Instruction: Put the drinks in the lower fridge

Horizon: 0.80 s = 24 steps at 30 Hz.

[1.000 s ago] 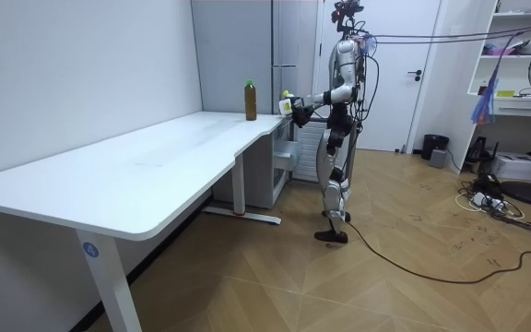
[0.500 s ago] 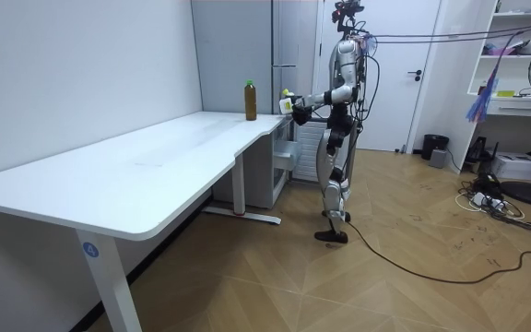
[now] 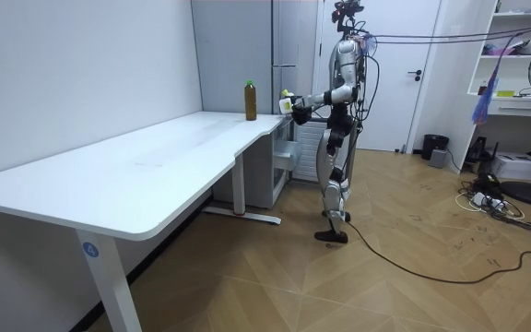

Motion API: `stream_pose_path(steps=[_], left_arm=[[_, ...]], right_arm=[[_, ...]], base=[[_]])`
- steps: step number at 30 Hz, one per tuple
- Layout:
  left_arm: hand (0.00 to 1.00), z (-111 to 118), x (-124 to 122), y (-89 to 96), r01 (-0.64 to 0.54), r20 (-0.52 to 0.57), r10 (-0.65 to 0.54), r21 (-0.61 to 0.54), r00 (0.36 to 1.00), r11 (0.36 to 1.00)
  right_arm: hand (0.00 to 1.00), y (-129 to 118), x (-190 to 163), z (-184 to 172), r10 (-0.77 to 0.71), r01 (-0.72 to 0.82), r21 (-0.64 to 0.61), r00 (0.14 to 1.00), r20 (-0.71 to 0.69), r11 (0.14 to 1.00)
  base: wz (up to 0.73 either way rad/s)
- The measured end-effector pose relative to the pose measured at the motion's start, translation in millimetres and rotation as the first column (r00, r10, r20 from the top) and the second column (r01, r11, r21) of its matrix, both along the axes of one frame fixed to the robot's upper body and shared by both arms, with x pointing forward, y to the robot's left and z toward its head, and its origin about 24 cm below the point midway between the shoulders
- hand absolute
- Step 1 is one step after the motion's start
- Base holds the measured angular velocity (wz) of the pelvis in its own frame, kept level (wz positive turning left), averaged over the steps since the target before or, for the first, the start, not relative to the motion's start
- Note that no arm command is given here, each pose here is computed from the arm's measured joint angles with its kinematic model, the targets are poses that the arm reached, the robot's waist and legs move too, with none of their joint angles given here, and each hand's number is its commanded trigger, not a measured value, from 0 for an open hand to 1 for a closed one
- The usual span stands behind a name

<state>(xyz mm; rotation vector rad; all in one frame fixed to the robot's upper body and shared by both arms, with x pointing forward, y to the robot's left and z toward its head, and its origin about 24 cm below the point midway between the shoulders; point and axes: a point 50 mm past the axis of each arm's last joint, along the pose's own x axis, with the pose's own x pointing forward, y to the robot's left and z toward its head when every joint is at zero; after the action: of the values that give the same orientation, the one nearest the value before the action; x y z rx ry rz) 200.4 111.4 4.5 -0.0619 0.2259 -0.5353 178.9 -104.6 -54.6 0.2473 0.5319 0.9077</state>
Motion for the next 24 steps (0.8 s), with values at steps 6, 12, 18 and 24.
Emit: stream_pose_path(steps=[6,12,18,24], left_arm=[[0.0,4,2,-0.1,0.01,0.01,-0.01,-0.025,1.0,1.0],[0.0,24,5,1.9,0.02,0.095,-0.017,-0.034,0.995,0.999],[0.0,43,7,3.7,0.014,0.173,0.001,-0.088,0.985,0.996],[0.0,58,8,4.1,0.018,0.229,0.009,-0.115,0.973,0.993]], right_arm=[[1.0,0,0,0,0.008,-0.008,0.01,1.0,-0.001,1.0],[1.0,-1,-1,1,0.029,-0.029,0.024,1.0,-0.001,0.999],[1.0,1,-1,4,0.051,-0.052,0.038,0.999,0.012,0.998],[1.0,1,-1,7,0.061,-0.062,0.044,0.998,0.024,0.997]], base=[[0.0],[0.0],[0.0],[0.0]])
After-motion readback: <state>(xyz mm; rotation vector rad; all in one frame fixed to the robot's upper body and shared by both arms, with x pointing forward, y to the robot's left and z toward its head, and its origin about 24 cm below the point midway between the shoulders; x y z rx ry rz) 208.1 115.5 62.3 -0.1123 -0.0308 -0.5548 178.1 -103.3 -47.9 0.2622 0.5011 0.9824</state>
